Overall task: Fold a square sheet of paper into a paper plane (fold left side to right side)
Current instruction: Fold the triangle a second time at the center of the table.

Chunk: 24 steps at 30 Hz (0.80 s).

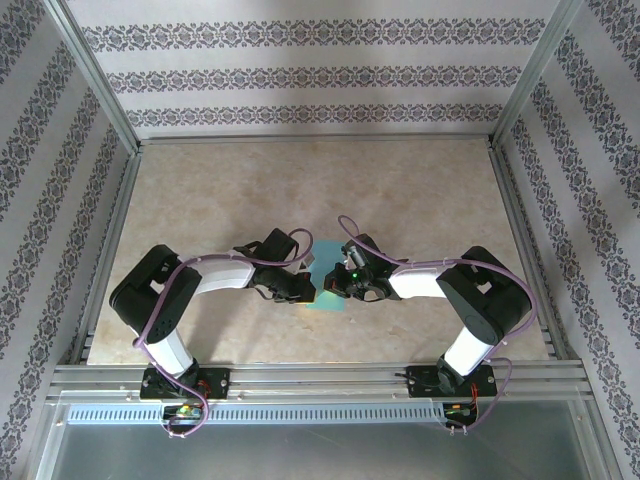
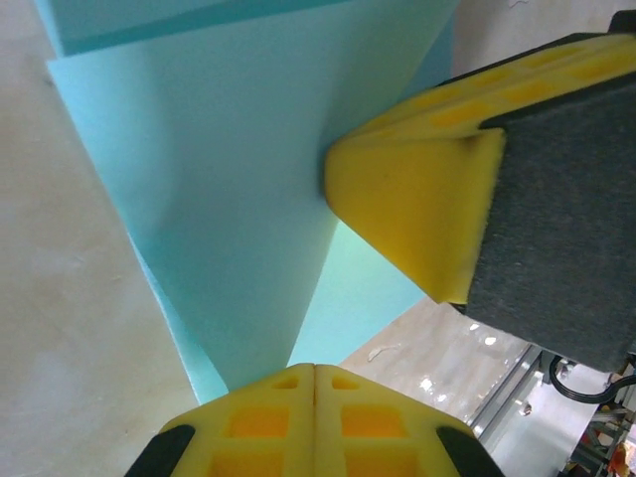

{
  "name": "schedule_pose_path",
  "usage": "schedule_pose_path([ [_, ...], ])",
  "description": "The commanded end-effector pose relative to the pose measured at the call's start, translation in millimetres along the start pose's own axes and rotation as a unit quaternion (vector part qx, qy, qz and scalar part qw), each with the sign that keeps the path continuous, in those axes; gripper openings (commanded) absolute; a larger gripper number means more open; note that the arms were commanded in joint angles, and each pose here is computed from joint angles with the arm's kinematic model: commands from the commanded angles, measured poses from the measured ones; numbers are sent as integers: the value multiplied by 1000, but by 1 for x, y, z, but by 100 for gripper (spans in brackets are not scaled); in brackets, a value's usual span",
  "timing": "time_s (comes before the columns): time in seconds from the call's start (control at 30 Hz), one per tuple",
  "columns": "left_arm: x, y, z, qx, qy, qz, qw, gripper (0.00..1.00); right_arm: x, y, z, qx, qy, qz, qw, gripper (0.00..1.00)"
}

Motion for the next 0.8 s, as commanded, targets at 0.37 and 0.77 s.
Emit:
schedule_pose_path([
  [0.37,8,5,10,8,-27,12,1000,4,6,8,-26,14,54,15,998,0],
  [0.77,11,11,17,1,-37,19,999,4,5,8,-25,11,53,16,998,0],
])
Point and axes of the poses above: each hand's point on the last joint's axis, 136 mm out from that joint toward the fingers, its own x axis out along the fingers, its own z axis along the line the jaws close on, y = z × x, the point moved 4 cm from there along -x, back along the fingers, and after that the axes turned 10 degrees about x, right-handed, at the moved point
